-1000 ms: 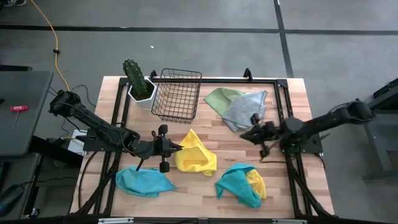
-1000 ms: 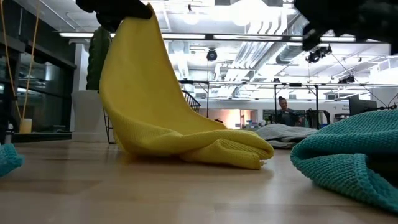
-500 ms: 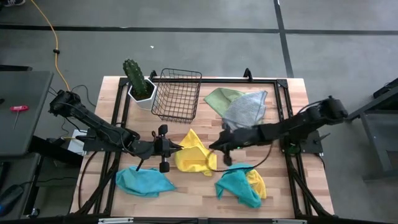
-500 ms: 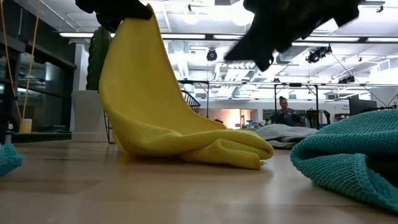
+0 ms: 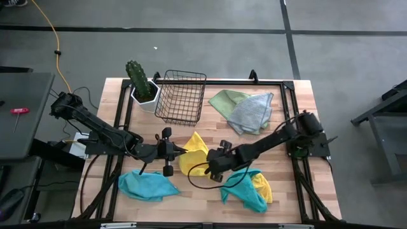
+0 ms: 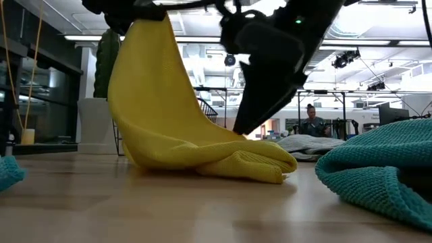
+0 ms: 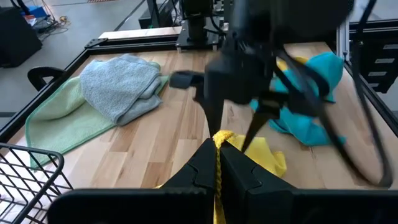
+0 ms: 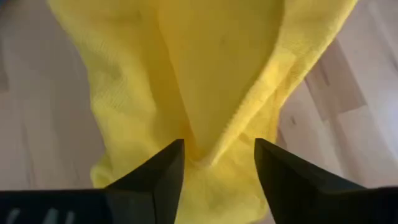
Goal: Fold microfiber towels
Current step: Fold the left yellow microfiber cloth
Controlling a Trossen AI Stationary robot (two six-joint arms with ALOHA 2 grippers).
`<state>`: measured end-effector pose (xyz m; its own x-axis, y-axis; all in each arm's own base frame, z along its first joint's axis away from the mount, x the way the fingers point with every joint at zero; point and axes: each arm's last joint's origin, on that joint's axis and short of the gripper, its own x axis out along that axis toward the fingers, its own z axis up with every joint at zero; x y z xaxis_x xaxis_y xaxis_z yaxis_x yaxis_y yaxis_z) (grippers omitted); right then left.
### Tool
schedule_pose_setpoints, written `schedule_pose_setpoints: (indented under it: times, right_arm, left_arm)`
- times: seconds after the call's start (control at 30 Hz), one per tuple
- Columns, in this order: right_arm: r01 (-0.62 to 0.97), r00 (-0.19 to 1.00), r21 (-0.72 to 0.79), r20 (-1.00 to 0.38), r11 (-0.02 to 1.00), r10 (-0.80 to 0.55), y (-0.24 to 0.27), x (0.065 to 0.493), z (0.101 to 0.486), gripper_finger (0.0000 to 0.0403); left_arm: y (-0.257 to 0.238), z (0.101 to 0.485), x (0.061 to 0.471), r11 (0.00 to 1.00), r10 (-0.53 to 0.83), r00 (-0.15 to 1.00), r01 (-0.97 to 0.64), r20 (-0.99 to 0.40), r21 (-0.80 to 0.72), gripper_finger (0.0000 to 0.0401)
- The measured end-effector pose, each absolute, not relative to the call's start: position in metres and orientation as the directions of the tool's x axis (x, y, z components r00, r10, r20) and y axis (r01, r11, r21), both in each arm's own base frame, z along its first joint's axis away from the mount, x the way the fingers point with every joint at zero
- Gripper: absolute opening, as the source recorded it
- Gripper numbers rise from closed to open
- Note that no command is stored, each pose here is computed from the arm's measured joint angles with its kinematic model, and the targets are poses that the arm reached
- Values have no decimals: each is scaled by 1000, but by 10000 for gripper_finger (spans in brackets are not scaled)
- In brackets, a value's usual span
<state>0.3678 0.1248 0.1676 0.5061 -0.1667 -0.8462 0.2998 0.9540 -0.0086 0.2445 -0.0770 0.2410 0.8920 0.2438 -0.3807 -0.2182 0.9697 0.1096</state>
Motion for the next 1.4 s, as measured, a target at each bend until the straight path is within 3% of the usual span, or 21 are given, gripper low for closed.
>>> schedule_pose_setpoints:
  times: [0.2,0.5,0.7,0.97,1.07,1.4]
  right_arm:
    - [388,459,-29,-861,921,-220,128,373,161,196]
    - [476,446,19,-867,879,-222,127,371,160,162]
    - [484,439,55,-879,873,-188,128,371,159,112]
    - [459,438,47,-881,887,-180,128,371,159,15]
    - [425,444,23,-876,905,-187,128,371,161,7]
    - [405,446,-181,-817,896,-366,122,341,230,1]
  left_arm:
    - [-77,241,244,970,244,892,-218,-381,110,0]
    - [-77,241,244,970,244,892,-218,-382,110,0]
    - [-77,241,244,970,244,892,-218,-382,110,0]
    - [-77,241,244,969,248,891,-221,-381,113,0]
    - [-77,241,244,967,250,891,-213,-380,139,0]
    - [-72,257,226,965,260,892,-226,-371,133,0]
